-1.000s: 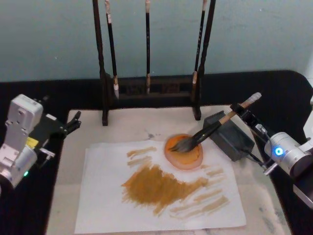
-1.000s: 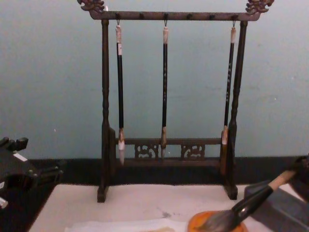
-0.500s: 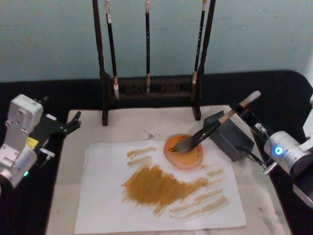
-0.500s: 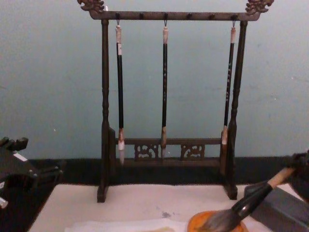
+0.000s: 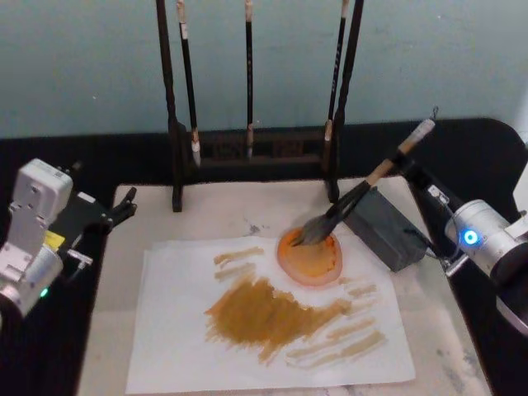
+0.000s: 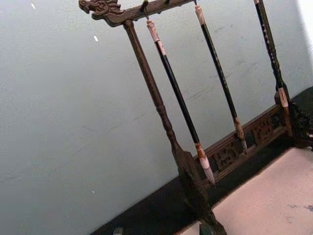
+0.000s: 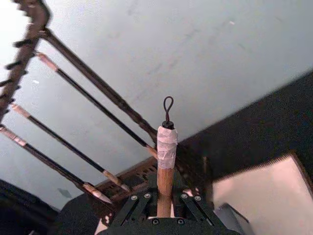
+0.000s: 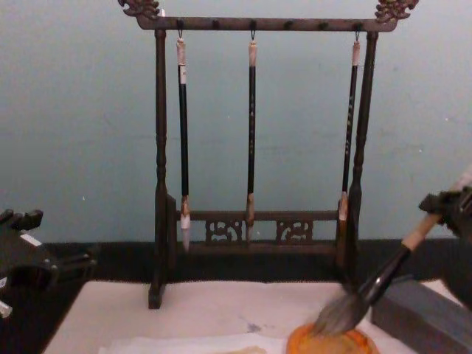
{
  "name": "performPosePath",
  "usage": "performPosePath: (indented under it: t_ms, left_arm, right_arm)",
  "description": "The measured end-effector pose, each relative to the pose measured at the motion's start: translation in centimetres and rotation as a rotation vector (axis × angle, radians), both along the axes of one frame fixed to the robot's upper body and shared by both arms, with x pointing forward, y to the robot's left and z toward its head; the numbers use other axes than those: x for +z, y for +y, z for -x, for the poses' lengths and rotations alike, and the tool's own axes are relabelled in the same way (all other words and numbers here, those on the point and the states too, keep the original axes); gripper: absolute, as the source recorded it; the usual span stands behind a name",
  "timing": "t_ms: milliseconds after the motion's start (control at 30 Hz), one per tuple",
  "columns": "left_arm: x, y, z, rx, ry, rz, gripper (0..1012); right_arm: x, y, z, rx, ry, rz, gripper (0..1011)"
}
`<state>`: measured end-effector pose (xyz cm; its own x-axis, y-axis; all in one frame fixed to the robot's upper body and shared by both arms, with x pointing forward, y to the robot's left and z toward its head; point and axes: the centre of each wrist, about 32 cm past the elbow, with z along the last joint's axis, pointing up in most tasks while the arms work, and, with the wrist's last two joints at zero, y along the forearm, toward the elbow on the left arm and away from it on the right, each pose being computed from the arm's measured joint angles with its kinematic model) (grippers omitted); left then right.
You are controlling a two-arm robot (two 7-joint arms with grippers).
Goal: Pick up the brush from the inkstone, write on the paper, then place the brush back to its original position.
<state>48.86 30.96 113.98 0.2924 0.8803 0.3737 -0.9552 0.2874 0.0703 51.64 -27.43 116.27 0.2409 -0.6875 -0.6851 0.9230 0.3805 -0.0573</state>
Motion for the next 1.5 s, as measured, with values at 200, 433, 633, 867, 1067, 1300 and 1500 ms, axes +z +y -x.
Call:
performPosePath:
  t_ms: [200, 433, 633, 867, 1067, 1300, 1500]
  left_arm:
    - [0.00, 0.00, 0.00, 0.000, 0.000, 0.000, 1010]
    - [0.00, 0.00, 0.00, 0.000, 0.000, 0.000, 1010]
    - [0.00, 0.00, 0.00, 0.000, 0.000, 0.000, 1010]
    - [0.00, 0.00, 0.00, 0.000, 0.000, 0.000, 1010]
    - [0.00, 0.00, 0.00, 0.000, 0.000, 0.000, 1010]
    - [0.00, 0.00, 0.00, 0.000, 0.000, 0.000, 1010]
    - [0.00, 0.00, 0.00, 0.000, 0.000, 0.000, 1009]
  right_arm:
    - [0.9, 0.4, -0.1, 0.034, -0.061, 0.056, 176]
    - [2.0, 1.0, -0.2, 0.084, -0.147, 0.164, 176]
    - [3.2, 1.6, -0.3, 0.132, -0.235, 0.249, 176]
    - [4.0, 2.5, -0.4, 0.204, -0.313, 0.340, 176]
    - [4.5, 3.2, -0.4, 0.271, -0.379, 0.380, 175]
    - [4.5, 4.2, -0.6, 0.346, -0.450, 0.431, 176]
    - [3.9, 5.2, -0.5, 0.393, -0.513, 0.489, 176]
